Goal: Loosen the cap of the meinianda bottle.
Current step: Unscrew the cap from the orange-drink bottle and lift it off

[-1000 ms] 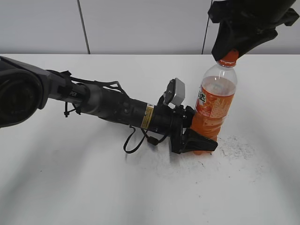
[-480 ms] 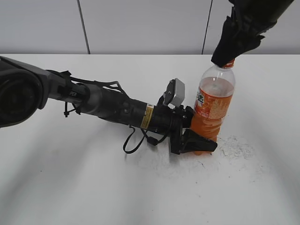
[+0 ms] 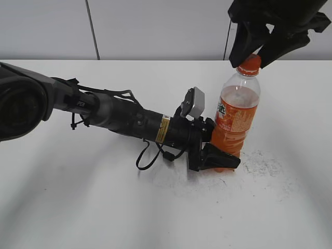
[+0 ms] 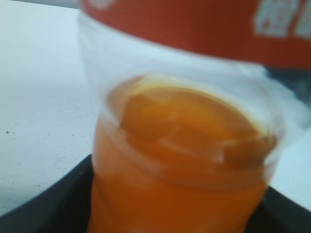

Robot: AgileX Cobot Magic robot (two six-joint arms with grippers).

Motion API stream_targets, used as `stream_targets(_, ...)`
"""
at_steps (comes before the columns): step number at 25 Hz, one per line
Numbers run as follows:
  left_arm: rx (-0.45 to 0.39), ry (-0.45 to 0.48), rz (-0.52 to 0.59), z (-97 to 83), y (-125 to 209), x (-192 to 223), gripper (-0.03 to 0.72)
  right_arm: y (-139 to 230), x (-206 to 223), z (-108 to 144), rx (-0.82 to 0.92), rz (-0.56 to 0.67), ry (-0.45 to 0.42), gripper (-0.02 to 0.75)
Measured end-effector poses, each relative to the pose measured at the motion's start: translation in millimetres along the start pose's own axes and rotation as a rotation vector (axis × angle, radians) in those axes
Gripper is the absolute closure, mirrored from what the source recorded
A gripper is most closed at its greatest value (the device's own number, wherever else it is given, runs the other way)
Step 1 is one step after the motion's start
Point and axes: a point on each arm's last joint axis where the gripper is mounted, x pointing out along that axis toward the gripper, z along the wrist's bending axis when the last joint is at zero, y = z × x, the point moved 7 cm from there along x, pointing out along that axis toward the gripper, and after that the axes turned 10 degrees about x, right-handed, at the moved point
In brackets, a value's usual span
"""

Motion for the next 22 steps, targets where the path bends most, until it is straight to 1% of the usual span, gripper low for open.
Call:
stream_targets(1,0.000,0.000,0.000,0.0,0.0,0.0,0.138,0.0,0.0,-0.2,0.003,0.000,0.001,0.364)
stream_targets(2,-0.001,0.000,0.000,0.0,0.0,0.0,0.138,-0.1,0.0,-0.3,0.002,0.000,0.002,0.430)
stream_targets(3,-0.002,0.000,0.000,0.0,0.0,0.0,0.138,0.0,0.0,-0.2,-0.001,0.000,0.001,0.453)
stream_targets(5,-0.004,0.000,0.000,0.0,0.0,0.0,0.138,-0.3,0.0,-0.1,-0.035,-0.002,0.001,0.463)
stream_targets(7,-0.004,0.000,0.000,0.0,0.0,0.0,0.138,-0.3,0.0,0.0,-0.108,-0.002,0.000,0.463)
stream_targets(9,-0.003,0.001,0.000,-0.2,0.1,0.0,0.138,-0.2,0.0,0.5,-0.249,-0.002,-0.003,0.463)
stream_targets(13,0.001,0.003,0.002,-0.4,0.3,0.0,0.138,0.2,-0.1,3.2,-0.714,-0.006,-0.019,0.463)
stream_targets(14,0.002,0.003,0.002,-0.5,0.3,0.0,0.138,0.5,-0.1,3.7,-0.792,-0.006,-0.023,0.463)
stream_targets(16,0.004,0.004,0.003,-0.7,0.4,0.0,0.138,1.1,-0.1,4.6,-0.887,-0.006,-0.030,0.463)
stream_targets(18,0.005,0.004,0.003,-0.7,0.5,0.0,0.138,1.3,-0.1,4.9,-0.897,-0.006,-0.032,0.462)
stream_targets(20,0.005,0.004,0.003,-0.7,0.5,0.0,0.138,1.3,-0.5,5.2,-0.853,-0.007,-0.033,0.430)
stream_targets(21,0.005,0.005,0.002,-0.8,0.4,0.0,0.138,1.2,-0.4,5.1,-0.727,-0.005,-0.032,0.345)
stream_targets(22,0.005,0.005,0.002,-0.8,0.3,0.0,0.138,1.0,-0.4,5.1,-0.642,-0.005,-0.032,0.288)
